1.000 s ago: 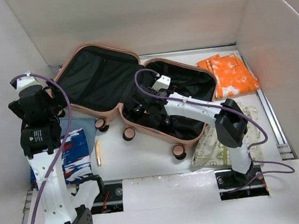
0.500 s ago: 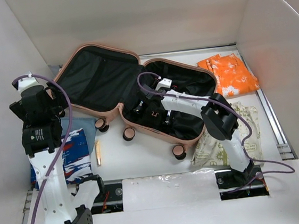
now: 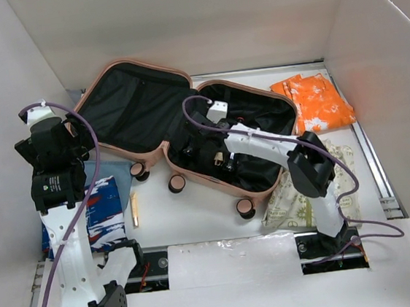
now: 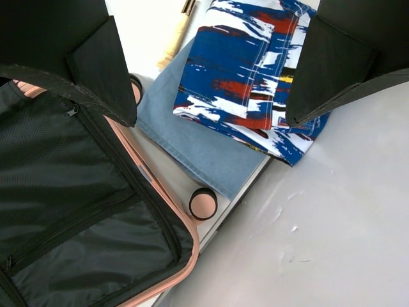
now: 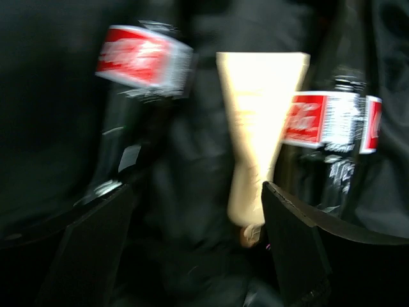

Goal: Pack the luggage

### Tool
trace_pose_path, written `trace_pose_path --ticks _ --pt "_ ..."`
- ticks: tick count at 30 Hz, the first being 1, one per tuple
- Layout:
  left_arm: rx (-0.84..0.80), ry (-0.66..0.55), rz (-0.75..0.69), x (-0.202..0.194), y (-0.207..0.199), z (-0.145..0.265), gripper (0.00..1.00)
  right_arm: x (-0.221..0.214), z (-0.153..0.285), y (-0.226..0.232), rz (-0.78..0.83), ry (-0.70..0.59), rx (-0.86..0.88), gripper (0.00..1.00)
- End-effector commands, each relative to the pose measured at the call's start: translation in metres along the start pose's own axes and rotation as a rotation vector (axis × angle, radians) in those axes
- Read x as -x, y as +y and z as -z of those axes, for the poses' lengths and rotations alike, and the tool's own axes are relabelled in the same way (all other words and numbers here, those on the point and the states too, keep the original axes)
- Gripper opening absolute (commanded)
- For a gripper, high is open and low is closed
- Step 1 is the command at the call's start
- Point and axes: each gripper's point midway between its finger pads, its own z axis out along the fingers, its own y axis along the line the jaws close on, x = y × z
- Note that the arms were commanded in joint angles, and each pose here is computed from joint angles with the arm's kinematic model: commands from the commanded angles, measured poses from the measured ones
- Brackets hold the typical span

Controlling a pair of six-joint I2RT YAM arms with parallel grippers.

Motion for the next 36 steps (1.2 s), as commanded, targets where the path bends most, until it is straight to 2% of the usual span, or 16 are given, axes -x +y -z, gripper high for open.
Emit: trace_pose_path --ticks 1,5,10,13,18,20,23,26,32,34,36 --pt "0.015 -0.044 0.006 0.009 0.004 0.004 1.00 0.045 0.073 0.063 -0.001 -0.156 0.201 0.87" --pt "0.048 -0.067 0.014 0.014 0.011 0.006 1.00 0.018 0.119 0.105 0.064 -0.181 0.271 0.88" --pt "0.056 -0.078 0.010 0.012 0.014 0.008 1.00 -0.067 0.160 0.173 0.113 -0.059 0.527 0.86" --pt "0.055 -0.086 0.014 0.012 0.014 0.009 1.00 -0.123 0.155 0.201 0.177 0.023 0.582 0.80" --pt "0.056 -0.083 -0.009 0.006 0.015 0.005 1.00 -0.166 0.151 0.227 0.257 0.058 0.644 0.71" --pt "0.043 -0.078 -0.011 0.003 0.013 0.006 1.00 -0.169 0.157 0.244 0.245 0.052 0.728 0.64" --pt "0.039 -0.048 -0.024 -0.008 0.012 0.002 1.00 -0.176 0.149 0.244 0.246 0.052 0.727 0.59" --pt "0.051 -0.050 -0.024 -0.009 0.013 0.000 1.00 -0.193 0.131 0.237 0.273 0.070 0.677 0.57" --pt "0.039 -0.056 -0.020 -0.007 0.011 0.000 1.00 -0.218 0.117 0.250 0.260 0.127 0.692 0.53" --pt "0.039 -0.056 -0.020 -0.008 0.010 -0.002 1.00 -0.230 0.114 0.242 0.306 0.148 0.644 0.52" --pt "0.040 -0.048 -0.024 -0.009 0.010 -0.005 1.00 -0.219 0.116 0.242 0.272 0.106 0.587 0.50"
